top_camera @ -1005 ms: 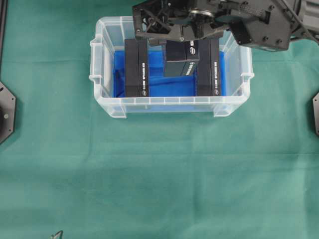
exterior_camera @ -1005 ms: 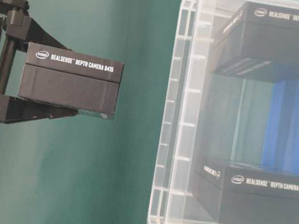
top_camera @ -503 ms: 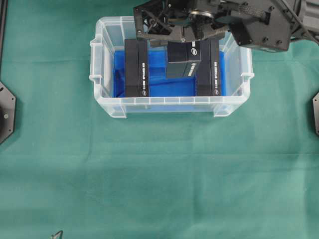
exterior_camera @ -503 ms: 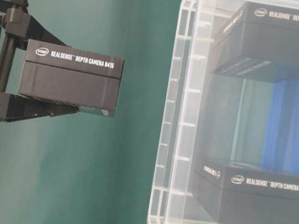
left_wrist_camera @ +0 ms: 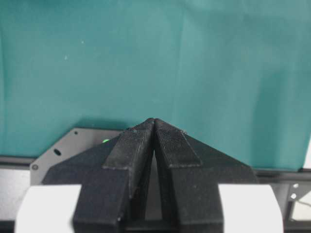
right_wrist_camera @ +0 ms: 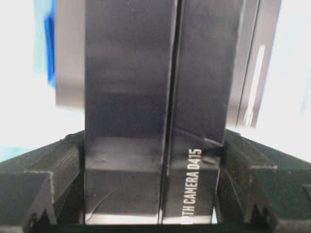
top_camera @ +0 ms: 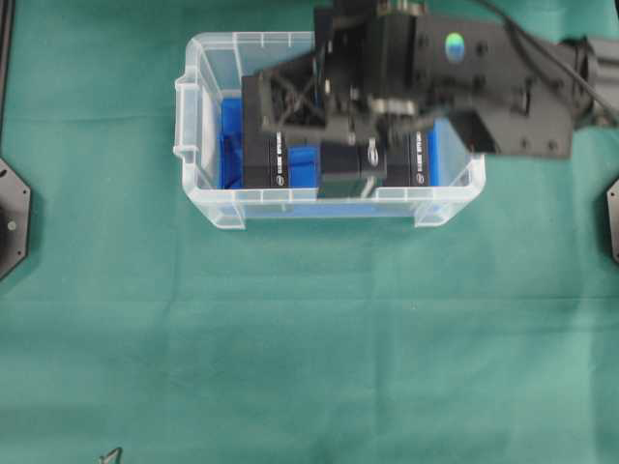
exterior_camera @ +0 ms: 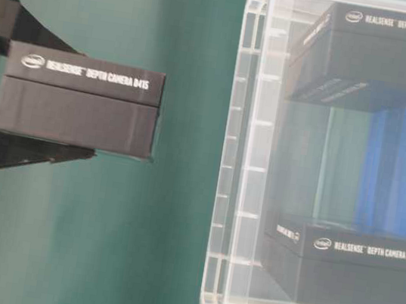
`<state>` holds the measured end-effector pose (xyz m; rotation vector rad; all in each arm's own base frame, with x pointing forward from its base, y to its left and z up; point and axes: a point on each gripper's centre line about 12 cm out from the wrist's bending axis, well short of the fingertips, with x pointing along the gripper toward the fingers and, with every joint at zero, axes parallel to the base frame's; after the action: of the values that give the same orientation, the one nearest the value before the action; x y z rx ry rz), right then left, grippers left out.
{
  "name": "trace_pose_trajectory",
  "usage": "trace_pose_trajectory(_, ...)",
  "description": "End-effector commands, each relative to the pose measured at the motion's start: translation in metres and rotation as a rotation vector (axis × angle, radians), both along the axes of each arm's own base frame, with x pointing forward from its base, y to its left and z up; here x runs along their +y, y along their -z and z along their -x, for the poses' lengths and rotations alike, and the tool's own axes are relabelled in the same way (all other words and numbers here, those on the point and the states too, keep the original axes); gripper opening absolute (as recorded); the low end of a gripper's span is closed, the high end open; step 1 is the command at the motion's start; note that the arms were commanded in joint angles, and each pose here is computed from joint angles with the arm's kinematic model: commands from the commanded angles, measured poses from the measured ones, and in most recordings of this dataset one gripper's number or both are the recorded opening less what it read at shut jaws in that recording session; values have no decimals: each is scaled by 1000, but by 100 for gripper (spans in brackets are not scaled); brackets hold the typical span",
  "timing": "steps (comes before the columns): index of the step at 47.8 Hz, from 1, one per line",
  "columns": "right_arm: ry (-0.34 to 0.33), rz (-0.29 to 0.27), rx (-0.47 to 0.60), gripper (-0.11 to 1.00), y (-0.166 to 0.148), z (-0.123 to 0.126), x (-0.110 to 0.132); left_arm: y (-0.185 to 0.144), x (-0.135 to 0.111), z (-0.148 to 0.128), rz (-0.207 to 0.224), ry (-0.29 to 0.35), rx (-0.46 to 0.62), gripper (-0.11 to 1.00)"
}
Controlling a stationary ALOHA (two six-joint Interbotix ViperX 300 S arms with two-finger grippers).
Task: Take the box out of the case with the right arm.
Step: 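Carry the box toward the front of the bin with the right gripper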
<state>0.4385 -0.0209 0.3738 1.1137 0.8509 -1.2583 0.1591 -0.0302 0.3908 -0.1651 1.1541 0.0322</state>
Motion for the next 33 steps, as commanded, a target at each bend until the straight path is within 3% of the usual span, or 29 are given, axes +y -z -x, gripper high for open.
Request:
trace_pose_trajectory(1,-6,-2,-37,67,-15,6,22,-4,-1,-1,-1,5,-14,0)
trace_pose_trajectory(20,3,-54,-79,67,-13,18,117,-4,-1,-1,0,5,-12,0)
trace_pose_trajectory(33,5,-60,-83,67,-11,20,129,-4,-1,-1,2,3,-12,0)
